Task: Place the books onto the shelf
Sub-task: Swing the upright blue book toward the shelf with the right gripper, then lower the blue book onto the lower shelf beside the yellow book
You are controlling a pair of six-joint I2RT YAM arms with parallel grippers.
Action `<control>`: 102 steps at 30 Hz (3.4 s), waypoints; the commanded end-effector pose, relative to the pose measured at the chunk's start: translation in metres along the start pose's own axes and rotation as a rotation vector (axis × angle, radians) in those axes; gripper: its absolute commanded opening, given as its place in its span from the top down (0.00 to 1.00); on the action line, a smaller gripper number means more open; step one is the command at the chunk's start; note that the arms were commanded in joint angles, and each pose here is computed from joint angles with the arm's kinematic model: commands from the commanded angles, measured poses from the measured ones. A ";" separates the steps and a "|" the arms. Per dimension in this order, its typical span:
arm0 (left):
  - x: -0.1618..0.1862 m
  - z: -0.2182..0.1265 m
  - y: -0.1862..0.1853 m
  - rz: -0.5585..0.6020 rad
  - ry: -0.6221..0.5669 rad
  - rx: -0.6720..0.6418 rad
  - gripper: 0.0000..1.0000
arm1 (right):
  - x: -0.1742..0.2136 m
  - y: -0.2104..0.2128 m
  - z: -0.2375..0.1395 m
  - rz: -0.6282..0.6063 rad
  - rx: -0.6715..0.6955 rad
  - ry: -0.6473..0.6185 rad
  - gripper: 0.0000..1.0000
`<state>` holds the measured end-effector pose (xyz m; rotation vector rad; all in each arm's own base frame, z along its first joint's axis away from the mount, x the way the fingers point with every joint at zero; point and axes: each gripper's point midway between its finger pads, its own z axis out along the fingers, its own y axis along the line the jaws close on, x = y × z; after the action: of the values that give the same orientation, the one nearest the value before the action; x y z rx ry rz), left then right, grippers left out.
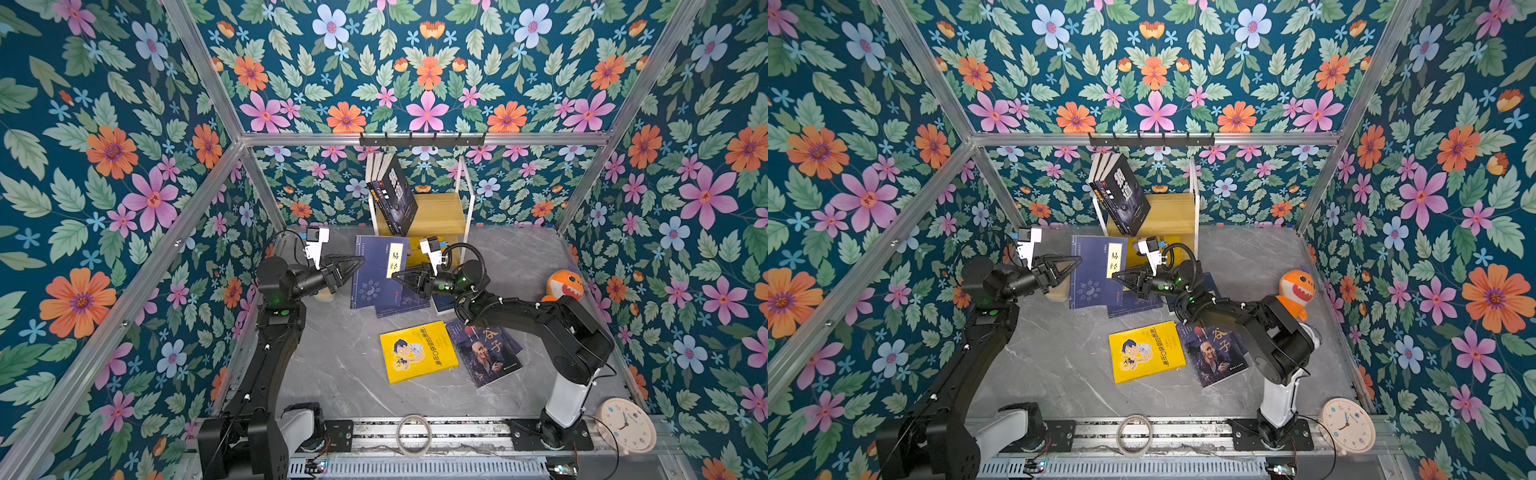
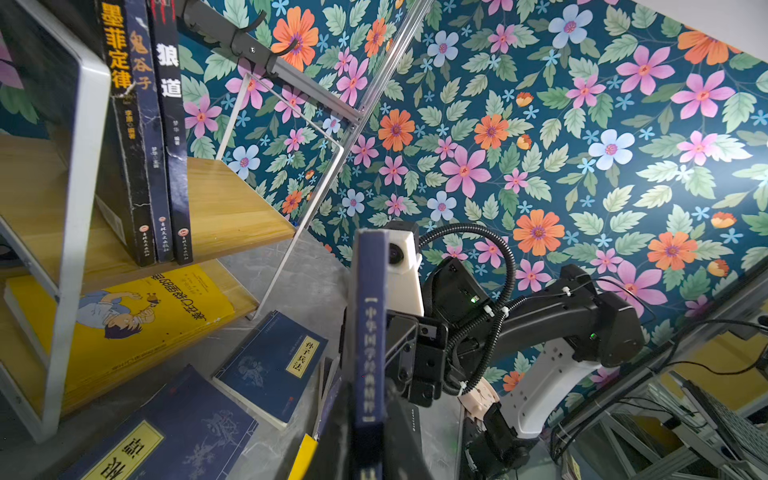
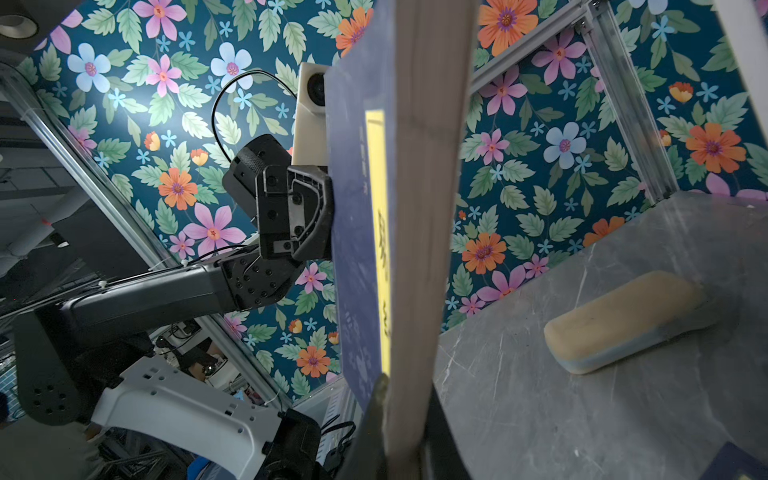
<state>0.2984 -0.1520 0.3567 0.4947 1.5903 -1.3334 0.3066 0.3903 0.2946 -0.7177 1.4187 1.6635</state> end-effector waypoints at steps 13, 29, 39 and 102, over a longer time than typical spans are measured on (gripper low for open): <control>-0.023 -0.007 0.027 0.199 0.187 -0.248 0.05 | 0.032 0.022 -0.047 -0.182 0.213 0.302 1.00; 0.050 0.007 -0.013 0.395 0.466 -0.003 0.00 | 0.065 0.048 -0.086 -0.222 0.250 0.674 1.00; 0.098 0.017 -0.033 0.387 0.573 0.134 0.02 | 0.080 0.061 -0.075 -0.246 0.157 0.778 1.00; 0.093 0.038 0.058 -0.385 0.156 -0.232 1.00 | 0.090 0.025 -0.078 -0.914 0.770 0.622 0.38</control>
<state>0.3093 -0.1931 0.2323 0.2304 2.0749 -1.3471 0.2289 0.3259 0.2063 -1.2188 1.6599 0.1652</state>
